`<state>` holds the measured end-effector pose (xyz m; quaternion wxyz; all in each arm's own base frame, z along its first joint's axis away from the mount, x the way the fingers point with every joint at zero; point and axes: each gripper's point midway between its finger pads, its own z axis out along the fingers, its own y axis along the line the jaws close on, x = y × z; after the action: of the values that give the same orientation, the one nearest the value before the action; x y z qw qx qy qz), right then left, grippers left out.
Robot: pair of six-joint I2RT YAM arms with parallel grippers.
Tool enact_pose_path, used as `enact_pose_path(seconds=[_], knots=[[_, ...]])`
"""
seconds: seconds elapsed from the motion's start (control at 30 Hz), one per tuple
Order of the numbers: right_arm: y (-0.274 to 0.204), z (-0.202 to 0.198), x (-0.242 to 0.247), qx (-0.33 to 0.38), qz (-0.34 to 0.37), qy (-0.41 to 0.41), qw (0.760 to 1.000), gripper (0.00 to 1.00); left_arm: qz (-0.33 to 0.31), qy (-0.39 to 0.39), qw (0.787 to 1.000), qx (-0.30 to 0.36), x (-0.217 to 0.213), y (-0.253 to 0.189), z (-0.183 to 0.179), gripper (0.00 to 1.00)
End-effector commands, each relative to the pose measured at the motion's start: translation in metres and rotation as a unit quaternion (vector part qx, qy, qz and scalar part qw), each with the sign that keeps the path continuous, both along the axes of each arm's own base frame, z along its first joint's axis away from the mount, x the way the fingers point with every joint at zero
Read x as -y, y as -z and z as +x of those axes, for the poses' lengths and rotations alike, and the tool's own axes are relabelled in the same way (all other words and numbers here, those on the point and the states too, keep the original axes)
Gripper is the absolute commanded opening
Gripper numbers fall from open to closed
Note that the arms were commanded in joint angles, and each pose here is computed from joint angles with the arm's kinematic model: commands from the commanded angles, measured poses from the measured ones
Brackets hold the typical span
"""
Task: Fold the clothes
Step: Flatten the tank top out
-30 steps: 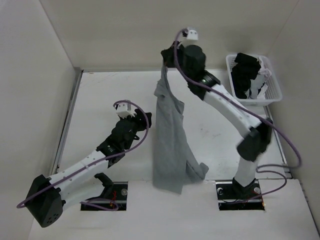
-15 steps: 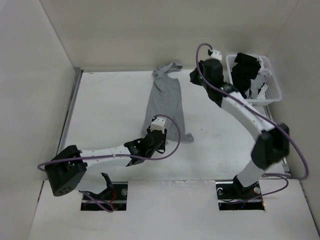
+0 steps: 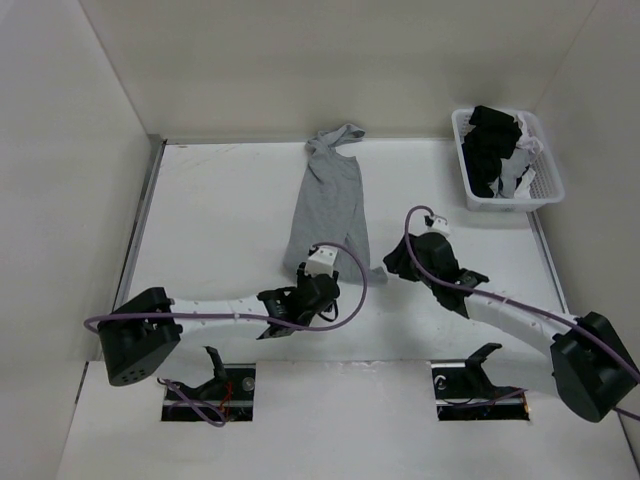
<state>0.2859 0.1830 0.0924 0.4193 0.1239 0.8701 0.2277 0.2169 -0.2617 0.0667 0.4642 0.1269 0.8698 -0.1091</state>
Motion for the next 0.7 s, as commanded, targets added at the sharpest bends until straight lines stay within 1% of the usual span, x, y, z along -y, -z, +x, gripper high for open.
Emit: enact_pose_path(seconds=[0.0,0.1,0.13,0.27,0.37,0.43,0.57,0.67], knots=[[-0.028,0.007,-0.014,0.041,0.059,0.002,0.997,0.49,-0.018,-0.048,0.999,-0.002,-0.008,0.001,0.003,0.4],[-0.012,0.0,-0.017,0.02,0.056,-0.014,0.998,0.56,-0.013,-0.053,0.998,-0.003,-0.01,0.006,0.006,0.44],[-0.007,-0.001,-0.02,0.011,0.055,-0.021,0.998,0.57,-0.01,-0.053,0.998,-0.007,-0.01,0.01,0.006,0.44],[-0.001,0.003,-0.036,-0.002,0.056,-0.055,0.997,0.53,0.0,-0.049,0.999,-0.017,-0.006,0.023,0.008,0.43],[0.003,0.012,-0.043,-0.006,0.046,-0.062,0.997,0.5,-0.001,-0.054,0.998,-0.017,-0.005,0.027,0.013,0.4],[0.003,0.019,-0.049,-0.005,0.043,-0.067,0.997,0.48,-0.005,-0.058,0.998,-0.016,-0.005,0.027,0.017,0.35],[0.006,0.038,-0.057,0.0,0.03,-0.064,0.998,0.48,-0.01,-0.069,0.998,-0.01,-0.011,0.025,0.024,0.18],[0.016,0.052,-0.059,-0.014,0.028,-0.053,0.998,0.48,-0.019,-0.083,0.996,-0.005,-0.023,0.019,0.028,0.1]])
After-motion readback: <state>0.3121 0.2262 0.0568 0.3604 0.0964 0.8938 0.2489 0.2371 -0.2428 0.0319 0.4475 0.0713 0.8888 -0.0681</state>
